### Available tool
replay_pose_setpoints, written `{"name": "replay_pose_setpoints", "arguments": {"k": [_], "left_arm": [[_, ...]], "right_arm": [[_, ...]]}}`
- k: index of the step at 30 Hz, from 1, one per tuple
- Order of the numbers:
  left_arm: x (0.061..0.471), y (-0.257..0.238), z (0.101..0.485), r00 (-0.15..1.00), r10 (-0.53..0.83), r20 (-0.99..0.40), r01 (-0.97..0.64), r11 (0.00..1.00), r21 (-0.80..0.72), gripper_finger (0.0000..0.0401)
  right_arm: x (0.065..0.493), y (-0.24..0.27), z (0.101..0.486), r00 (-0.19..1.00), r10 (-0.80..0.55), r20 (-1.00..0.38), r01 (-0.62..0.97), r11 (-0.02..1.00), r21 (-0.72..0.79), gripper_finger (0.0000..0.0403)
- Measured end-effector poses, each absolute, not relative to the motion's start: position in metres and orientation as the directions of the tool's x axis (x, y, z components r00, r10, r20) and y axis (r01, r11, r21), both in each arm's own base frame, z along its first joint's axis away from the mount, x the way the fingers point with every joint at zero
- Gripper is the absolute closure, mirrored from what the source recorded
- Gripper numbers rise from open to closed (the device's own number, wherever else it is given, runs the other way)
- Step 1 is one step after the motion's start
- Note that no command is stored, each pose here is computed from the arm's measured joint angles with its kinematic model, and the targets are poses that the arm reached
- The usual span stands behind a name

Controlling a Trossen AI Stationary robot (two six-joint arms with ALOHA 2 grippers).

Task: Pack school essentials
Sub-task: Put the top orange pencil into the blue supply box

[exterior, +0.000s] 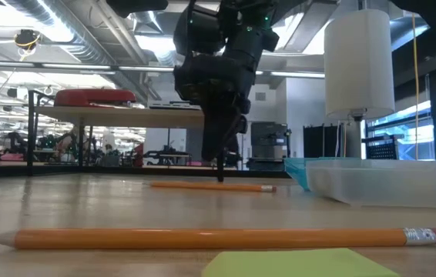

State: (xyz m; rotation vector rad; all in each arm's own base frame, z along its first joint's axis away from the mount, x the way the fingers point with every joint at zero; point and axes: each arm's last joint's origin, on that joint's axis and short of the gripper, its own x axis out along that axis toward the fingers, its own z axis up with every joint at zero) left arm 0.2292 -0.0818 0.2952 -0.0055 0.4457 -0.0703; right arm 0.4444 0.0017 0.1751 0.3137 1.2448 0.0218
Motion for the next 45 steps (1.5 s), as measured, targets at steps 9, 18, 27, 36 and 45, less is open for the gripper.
{"name": "replay_pose_setpoints", "arguments": {"k": [9,18,27,36,45], "left_arm": [[0.227,-0.087,0.295,0.898,-0.089,-0.431,0.089,0.996,-0.021,0.0002],[0.225,-0.093,0.295,0.895,-0.112,-0.431,0.114,0.993,-0.021,0.0002],[0.225,-0.093,0.295,0.895,-0.111,-0.432,0.114,0.993,-0.02,0.0002],[0.225,-0.092,0.294,0.893,-0.11,-0.437,0.113,0.993,-0.018,0.0002],[0.225,-0.092,0.294,0.892,-0.11,-0.438,0.113,0.993,-0.018,0.0002]], "right_arm": [[0.444,0.0,0.175,0.324,0.133,-0.937,0.056,0.986,0.159,0.0264],[0.444,0.0,0.168,0.335,0.144,-0.931,0.033,0.986,0.164,0.0202],[0.447,-0.004,0.153,0.326,0.077,-0.942,0.055,0.993,0.101,0.0218],[0.449,-0.003,0.137,0.294,0.083,-0.952,0.058,0.993,0.104,0.023],[0.45,-0.004,0.136,0.293,0.08,-0.953,0.053,0.994,0.099,0.026]]}}
